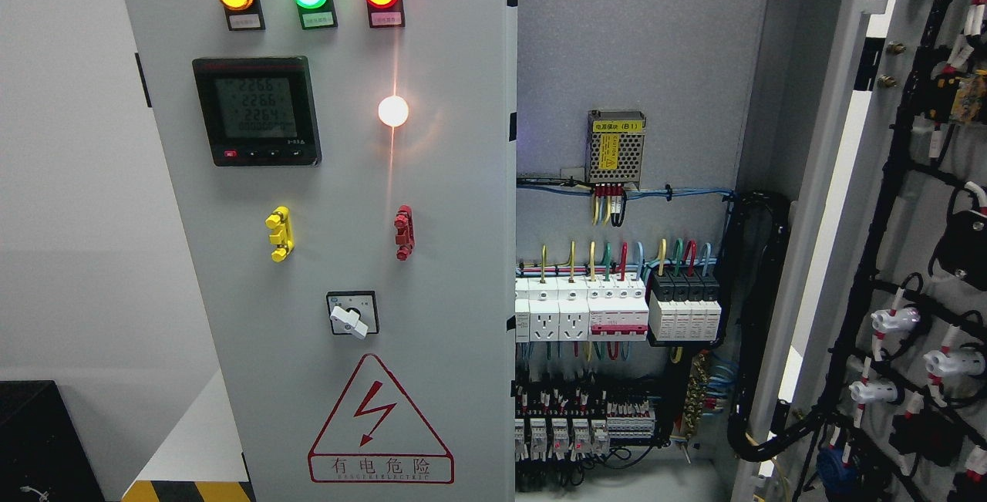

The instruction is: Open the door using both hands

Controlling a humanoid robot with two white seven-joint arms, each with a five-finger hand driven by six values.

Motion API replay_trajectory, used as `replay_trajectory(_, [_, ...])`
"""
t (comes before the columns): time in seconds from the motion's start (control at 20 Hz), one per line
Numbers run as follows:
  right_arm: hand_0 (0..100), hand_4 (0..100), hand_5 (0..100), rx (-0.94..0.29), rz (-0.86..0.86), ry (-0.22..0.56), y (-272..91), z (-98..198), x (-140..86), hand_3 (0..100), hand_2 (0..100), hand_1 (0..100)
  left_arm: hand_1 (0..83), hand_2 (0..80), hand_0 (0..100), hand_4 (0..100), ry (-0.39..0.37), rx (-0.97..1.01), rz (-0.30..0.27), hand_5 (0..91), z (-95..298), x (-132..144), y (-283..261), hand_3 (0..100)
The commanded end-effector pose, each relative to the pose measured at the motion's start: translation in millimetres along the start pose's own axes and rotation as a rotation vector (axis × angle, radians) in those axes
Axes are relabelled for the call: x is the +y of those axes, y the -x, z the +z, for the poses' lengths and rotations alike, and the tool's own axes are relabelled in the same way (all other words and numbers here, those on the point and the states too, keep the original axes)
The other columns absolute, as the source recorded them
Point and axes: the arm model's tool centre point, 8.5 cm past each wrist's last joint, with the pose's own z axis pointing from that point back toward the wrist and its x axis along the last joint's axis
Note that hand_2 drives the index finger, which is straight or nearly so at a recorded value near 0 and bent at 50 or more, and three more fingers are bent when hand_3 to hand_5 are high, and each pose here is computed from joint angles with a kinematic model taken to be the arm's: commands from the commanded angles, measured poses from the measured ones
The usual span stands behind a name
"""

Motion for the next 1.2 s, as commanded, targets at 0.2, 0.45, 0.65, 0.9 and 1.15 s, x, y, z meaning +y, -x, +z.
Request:
replay_trajectory(0.2, [19, 0, 0, -0.001, -0.022, 0.0, 0.0, 0.0, 0.1, 0, 0, 0, 0.0, 0.0, 0, 0, 0.013, 0.221, 0.154, 0.0, 14.8, -31.1, 56.9, 0])
replay_trajectory(0.45, [19, 0, 0, -0.002, -0.021, 0.0, -0.1, 0.0, 0.1, 0, 0, 0, 0.0, 0.0, 0, 0, -0.018, 0.218, 0.18, 0.0, 13.8, -30.7, 51.9, 0])
replay_trajectory(0.65, [19, 0, 0, -0.002, -0.021, 0.0, -0.1, 0.0, 0.1, 0, 0, 0, 0.0, 0.0, 0, 0, -0.019, 0.216, 0.178, 0.0, 14.0, -34.0, 51.2, 0])
replay_trajectory(0.9, [19, 0, 0, -0.031, -0.022, 0.001, -4.4, 0.1, -1.0, 0, 0, 0, 0.0, 0.0, 0, 0, -0.045, 0.201, 0.178, 0.0, 13.5, -36.7, 47.1, 0])
replay_trajectory(1.15, [19, 0, 0, -0.195, -0.005, 0.02, -35.7, 6.5, -12.0, 0, 0, 0, 0.0, 0.0, 0, 0, -0.023, 0.193, 0.176, 0.0, 13.5, -44.2, 44.1, 0])
